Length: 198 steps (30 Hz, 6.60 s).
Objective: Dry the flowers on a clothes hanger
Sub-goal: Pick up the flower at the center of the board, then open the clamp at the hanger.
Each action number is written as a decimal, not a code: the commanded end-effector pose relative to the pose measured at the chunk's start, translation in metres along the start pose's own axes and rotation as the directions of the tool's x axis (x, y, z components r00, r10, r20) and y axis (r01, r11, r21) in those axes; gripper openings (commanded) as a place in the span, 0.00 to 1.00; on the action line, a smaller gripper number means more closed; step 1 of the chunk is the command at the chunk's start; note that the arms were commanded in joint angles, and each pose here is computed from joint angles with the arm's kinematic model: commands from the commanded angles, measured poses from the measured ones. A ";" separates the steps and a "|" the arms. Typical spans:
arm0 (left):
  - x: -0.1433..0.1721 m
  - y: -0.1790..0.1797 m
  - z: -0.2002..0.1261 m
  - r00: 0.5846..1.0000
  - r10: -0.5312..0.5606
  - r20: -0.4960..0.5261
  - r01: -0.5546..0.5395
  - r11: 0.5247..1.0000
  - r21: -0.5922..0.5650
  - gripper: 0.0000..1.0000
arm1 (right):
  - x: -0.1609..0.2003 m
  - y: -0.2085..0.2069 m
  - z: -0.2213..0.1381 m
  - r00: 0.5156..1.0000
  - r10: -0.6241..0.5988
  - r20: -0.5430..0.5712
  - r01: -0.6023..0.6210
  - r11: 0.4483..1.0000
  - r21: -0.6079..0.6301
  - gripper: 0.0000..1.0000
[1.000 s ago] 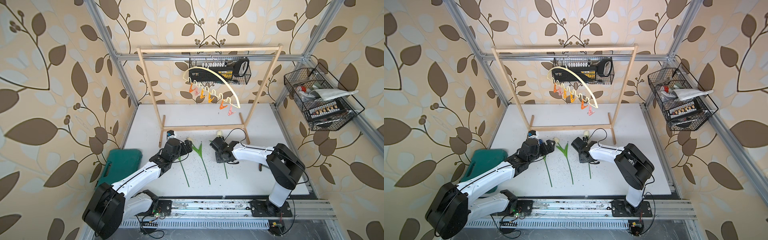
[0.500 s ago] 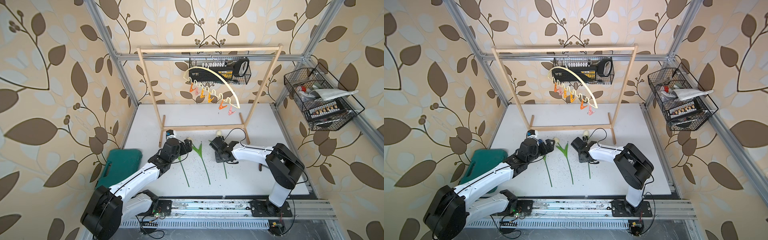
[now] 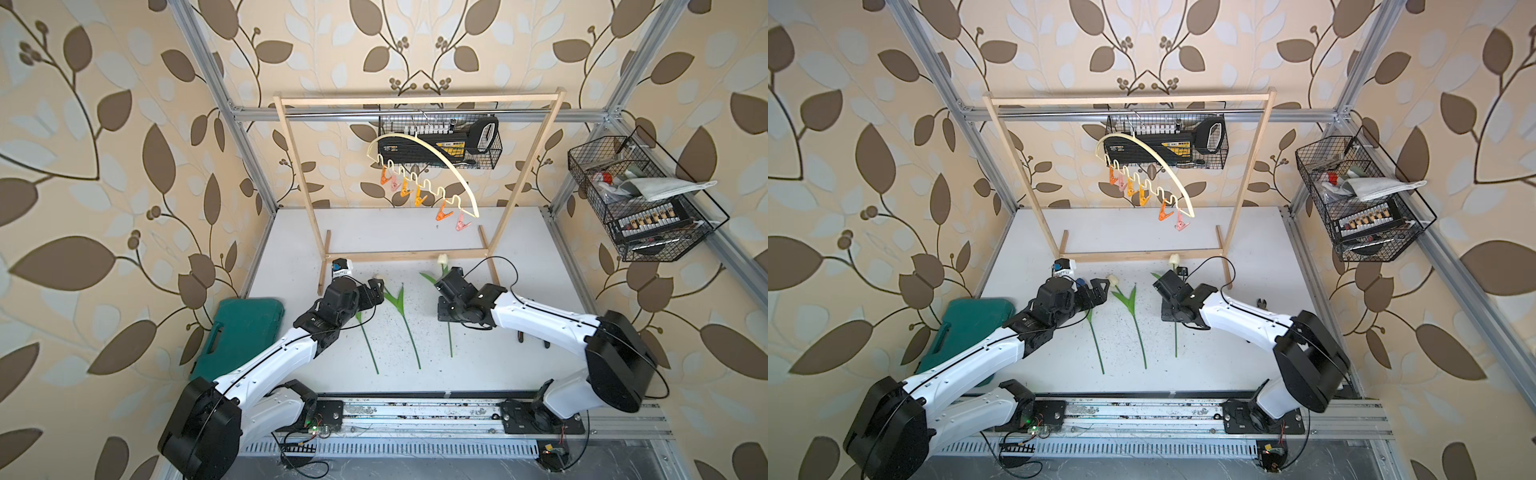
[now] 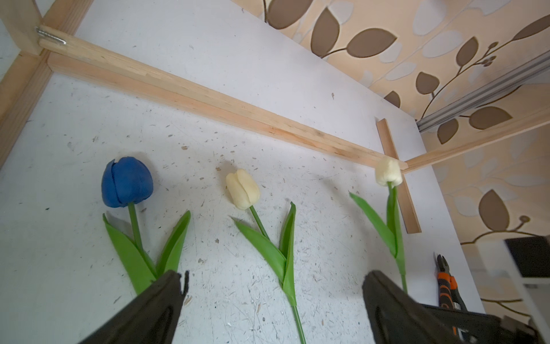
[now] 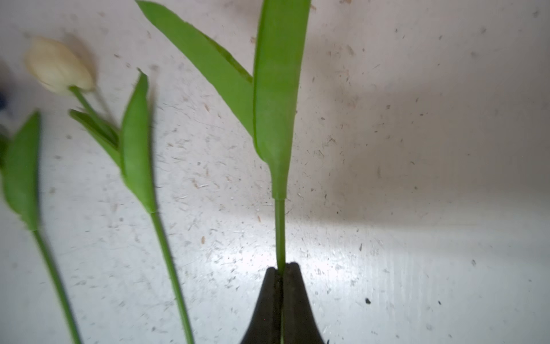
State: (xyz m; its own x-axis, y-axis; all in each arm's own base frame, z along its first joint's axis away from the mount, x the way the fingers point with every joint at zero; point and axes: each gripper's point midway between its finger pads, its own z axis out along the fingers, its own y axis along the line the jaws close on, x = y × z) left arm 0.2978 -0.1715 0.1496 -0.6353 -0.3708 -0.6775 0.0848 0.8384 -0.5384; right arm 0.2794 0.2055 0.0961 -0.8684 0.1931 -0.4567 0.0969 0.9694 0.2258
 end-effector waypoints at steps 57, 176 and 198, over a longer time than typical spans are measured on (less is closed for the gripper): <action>0.107 -0.220 -0.054 0.886 0.319 -0.336 -0.072 0.812 0.579 0.55 | -0.030 -0.015 -0.121 0.560 0.826 -0.063 -0.747 0.471 -0.470 0.00; -0.114 -0.186 -0.148 0.950 -0.037 -0.310 0.155 0.918 0.364 0.87 | -0.027 0.078 -0.190 0.762 -0.356 0.540 0.608 0.680 -0.410 0.00; -0.122 -0.284 -0.028 0.847 0.498 0.188 -0.531 0.778 0.335 0.82 | -0.076 -0.022 -0.111 0.979 0.137 0.152 -0.005 0.758 -0.653 0.00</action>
State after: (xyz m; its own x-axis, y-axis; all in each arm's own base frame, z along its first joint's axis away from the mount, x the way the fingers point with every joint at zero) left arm 0.3230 -0.3419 0.3539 -0.5035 0.0849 -0.8598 0.5941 0.7566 -0.2732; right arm 0.2909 0.1424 0.2177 -0.7336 0.3529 -0.5807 -0.2086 0.6964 0.6867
